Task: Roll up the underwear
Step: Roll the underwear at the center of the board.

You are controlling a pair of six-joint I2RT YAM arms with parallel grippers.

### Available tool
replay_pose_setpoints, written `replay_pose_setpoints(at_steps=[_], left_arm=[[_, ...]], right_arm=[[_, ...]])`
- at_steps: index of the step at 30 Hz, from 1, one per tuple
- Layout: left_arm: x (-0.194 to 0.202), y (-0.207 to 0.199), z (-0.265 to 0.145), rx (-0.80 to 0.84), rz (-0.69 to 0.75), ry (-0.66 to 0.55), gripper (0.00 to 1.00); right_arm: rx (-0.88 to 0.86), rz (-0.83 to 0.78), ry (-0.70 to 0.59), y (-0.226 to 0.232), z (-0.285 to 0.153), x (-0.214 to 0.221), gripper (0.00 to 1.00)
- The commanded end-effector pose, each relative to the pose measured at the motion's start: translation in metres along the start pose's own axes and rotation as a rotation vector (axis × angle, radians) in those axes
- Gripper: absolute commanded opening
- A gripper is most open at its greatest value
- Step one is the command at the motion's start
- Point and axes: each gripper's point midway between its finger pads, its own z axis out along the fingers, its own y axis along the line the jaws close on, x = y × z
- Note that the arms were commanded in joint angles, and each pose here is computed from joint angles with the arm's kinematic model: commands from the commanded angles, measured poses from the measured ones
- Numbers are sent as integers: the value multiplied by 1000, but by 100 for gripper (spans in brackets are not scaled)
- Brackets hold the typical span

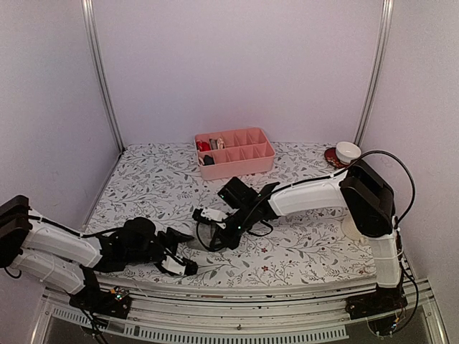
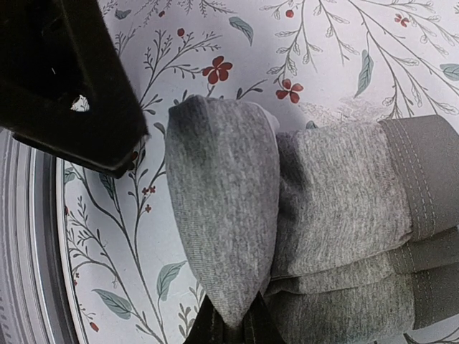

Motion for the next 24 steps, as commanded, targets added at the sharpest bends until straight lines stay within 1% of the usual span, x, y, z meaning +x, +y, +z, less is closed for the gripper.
replay_pose_setpoints(at_steps=[1, 5, 13, 18, 21, 24], left_arm=[[4, 22, 17, -75, 61, 101, 81], [8, 19, 29, -87, 113, 160, 77], [23, 11, 45, -84, 149, 257, 62], [30, 9, 50, -95, 154, 306, 48], [32, 5, 52, -85, 151, 312, 39], [32, 0, 53, -55, 134, 310, 23]], right_arm=[[-14, 91, 161, -4, 17, 52, 3], [-17, 95, 163, -4, 18, 53, 3], [-26, 98, 164, -6, 17, 54, 3], [-23, 98, 164, -6, 17, 53, 3], [-21, 99, 165, -7, 17, 54, 3], [-19, 98, 165, -7, 17, 54, 3]])
